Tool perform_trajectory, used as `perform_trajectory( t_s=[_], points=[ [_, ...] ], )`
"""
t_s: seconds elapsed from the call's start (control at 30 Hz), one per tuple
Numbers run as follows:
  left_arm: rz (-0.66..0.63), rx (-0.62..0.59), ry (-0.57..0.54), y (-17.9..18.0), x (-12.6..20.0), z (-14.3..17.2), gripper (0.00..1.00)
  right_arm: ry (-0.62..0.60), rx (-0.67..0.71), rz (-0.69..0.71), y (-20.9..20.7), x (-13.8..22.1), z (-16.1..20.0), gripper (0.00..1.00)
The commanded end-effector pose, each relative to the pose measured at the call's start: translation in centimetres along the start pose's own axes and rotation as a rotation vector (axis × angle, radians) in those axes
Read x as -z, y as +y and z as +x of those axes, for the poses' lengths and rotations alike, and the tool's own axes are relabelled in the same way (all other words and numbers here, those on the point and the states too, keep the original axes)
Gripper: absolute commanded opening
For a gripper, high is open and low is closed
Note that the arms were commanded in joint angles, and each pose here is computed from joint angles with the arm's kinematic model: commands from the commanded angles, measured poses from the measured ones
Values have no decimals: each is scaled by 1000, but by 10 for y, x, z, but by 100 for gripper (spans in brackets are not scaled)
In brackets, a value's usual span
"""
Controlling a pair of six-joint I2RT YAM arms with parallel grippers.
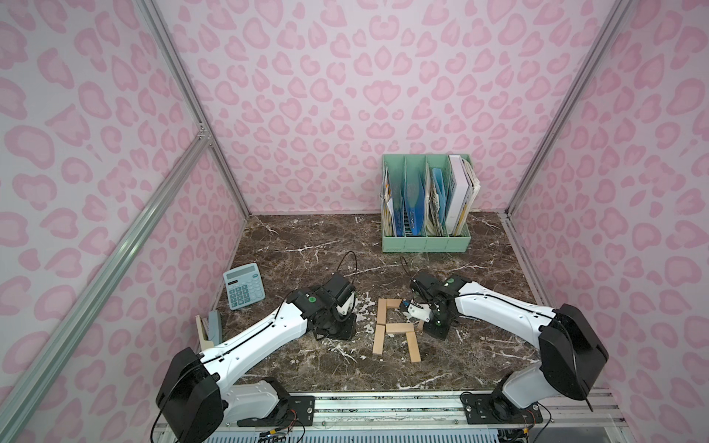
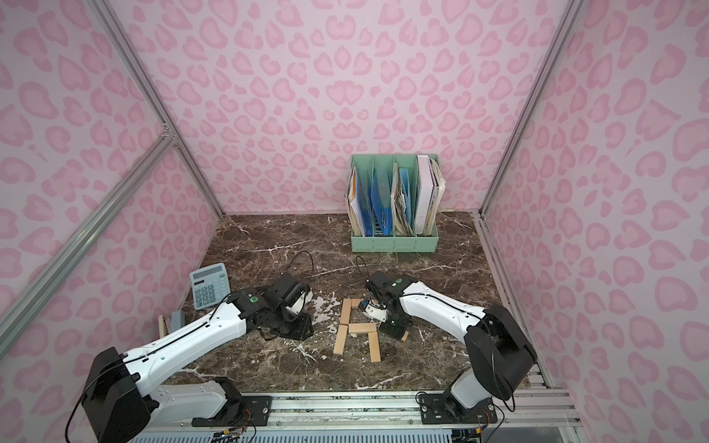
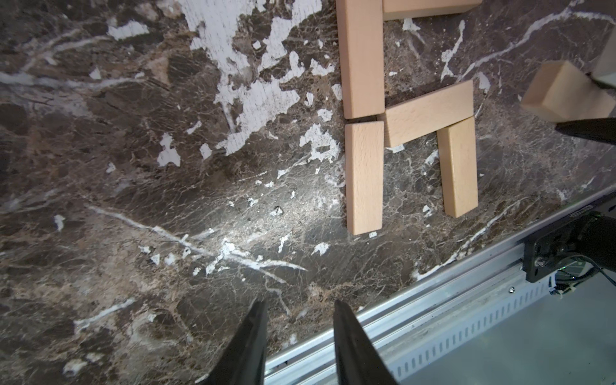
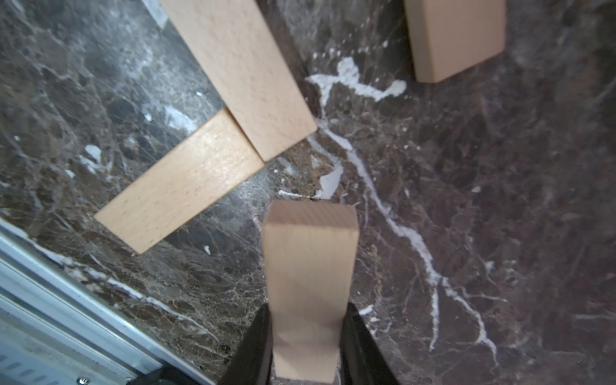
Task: Assemble the number 6 with building blocks
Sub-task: Pick up the building block from the center of the board, then assemble the building block at the center of the board.
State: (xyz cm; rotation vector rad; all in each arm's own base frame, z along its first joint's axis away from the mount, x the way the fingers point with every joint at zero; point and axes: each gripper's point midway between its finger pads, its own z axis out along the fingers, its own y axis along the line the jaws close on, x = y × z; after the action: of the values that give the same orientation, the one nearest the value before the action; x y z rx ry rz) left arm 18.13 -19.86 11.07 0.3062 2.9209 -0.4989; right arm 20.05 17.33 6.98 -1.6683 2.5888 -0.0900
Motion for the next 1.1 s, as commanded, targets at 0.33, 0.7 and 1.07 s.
perform_trajectory(
  t_s=[0.33, 0.7, 1.07],
  points=[
    [-15, -3, -12, 2, 3, -3, 38, -146, 197, -79, 78, 41, -72, 24],
    [-28, 11, -19, 9, 6, 4, 38, -165, 299, -202, 146, 8, -84, 25],
    [-32, 21, -19, 12, 8, 7, 37, -118, 320, -216, 156, -21, -80, 25]
  ],
)
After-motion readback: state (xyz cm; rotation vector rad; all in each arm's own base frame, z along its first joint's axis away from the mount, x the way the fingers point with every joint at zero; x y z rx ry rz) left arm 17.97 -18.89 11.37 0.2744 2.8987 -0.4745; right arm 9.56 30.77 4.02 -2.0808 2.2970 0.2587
